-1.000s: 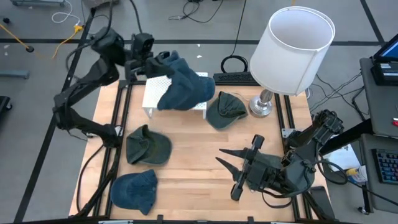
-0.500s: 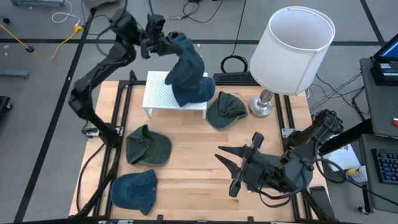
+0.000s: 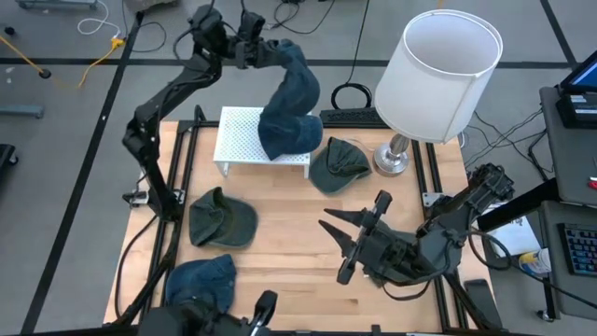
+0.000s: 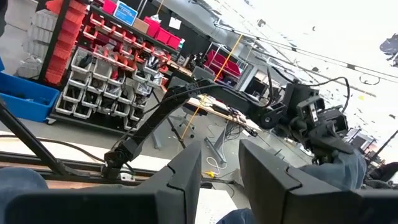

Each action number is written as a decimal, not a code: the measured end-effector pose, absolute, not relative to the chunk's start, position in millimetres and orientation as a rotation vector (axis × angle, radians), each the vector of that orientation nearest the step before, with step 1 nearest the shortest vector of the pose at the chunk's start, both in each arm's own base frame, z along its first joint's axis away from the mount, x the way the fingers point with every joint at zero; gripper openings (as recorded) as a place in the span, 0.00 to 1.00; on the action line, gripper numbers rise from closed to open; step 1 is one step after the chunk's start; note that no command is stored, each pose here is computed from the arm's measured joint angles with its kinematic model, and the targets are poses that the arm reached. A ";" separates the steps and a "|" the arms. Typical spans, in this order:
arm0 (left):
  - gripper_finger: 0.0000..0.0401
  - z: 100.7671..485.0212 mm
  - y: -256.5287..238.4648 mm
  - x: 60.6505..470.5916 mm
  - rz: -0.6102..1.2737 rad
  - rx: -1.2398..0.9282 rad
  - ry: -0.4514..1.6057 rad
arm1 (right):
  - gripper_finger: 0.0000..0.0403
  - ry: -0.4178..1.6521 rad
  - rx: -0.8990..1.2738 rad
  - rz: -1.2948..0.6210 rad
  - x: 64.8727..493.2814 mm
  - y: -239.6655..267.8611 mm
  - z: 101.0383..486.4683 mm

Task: Pick & Place hat
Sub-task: Stack the top blue cap on the blue cap on the shelf

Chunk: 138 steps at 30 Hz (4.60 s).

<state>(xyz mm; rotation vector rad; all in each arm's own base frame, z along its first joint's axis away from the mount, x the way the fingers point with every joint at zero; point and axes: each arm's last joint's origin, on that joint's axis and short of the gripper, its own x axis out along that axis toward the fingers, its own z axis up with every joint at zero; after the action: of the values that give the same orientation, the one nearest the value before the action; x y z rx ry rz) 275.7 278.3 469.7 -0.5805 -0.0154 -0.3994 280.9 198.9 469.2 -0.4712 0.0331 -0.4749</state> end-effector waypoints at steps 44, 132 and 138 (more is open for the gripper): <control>0.00 336.3 264.5 277.0 -0.353 -0.679 -0.323 | 0.25 0.065 -0.541 -0.524 274.4 184.8 478.4; 0.19 253.0 278.4 177.9 0.172 -1.097 0.281 | 0.25 0.047 -0.448 -0.413 285.2 177.0 470.0; 0.31 249.4 279.8 170.6 0.199 -1.147 0.297 | 0.25 0.038 -0.450 -0.387 285.6 177.7 470.1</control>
<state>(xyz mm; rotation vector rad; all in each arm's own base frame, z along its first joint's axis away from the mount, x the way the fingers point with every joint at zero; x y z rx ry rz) 170.6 279.8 249.4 -1.1475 0.2969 0.1995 285.6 177.7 470.1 -0.4501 0.0385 -0.3870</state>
